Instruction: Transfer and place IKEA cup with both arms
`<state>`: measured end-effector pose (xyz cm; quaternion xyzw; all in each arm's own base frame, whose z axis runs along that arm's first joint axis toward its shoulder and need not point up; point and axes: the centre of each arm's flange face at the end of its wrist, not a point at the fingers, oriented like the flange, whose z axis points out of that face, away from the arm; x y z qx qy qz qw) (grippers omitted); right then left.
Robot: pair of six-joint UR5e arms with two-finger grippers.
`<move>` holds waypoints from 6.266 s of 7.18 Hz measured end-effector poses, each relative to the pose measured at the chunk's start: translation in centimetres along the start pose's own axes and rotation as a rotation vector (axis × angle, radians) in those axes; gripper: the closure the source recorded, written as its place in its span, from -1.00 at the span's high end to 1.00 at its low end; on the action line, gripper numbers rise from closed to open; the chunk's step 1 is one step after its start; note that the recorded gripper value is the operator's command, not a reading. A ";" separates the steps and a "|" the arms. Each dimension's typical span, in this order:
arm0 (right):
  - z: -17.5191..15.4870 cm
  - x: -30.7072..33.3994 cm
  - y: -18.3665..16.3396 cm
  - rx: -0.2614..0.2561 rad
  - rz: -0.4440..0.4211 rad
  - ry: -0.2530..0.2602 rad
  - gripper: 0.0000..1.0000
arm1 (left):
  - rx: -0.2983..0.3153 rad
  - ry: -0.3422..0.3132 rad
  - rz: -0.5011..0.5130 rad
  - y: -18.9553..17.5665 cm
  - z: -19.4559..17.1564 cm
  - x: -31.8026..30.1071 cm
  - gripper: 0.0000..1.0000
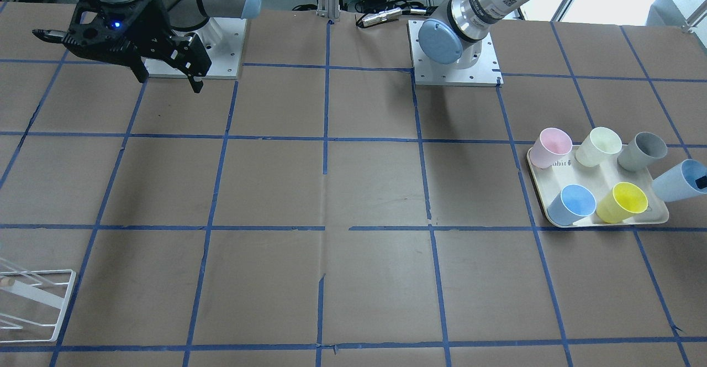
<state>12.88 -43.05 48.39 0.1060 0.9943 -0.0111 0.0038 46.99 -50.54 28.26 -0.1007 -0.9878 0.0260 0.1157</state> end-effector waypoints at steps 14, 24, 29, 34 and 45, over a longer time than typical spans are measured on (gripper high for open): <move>0.3 0.5 -0.1 -0.031 0.000 -0.060 1.00 | 0.002 0.002 0.000 -0.5 4.5 -2.8 -0.49; 0.1 0.6 0.0 -0.028 -0.001 -0.048 1.00 | -0.022 0.013 -0.046 -2.6 -5.2 3.5 1.00; 0.4 1.0 0.3 -0.056 0.007 -0.011 1.00 | -0.152 -0.105 -0.280 -17.8 -9.6 36.3 1.00; 0.3 1.0 0.3 -0.055 0.006 -0.012 1.00 | -0.144 -0.235 -0.288 -14.1 -9.4 63.1 0.98; 0.4 0.9 0.3 -0.051 0.006 -0.013 1.00 | 0.007 -0.212 -0.192 -11.2 -9.9 61.1 1.00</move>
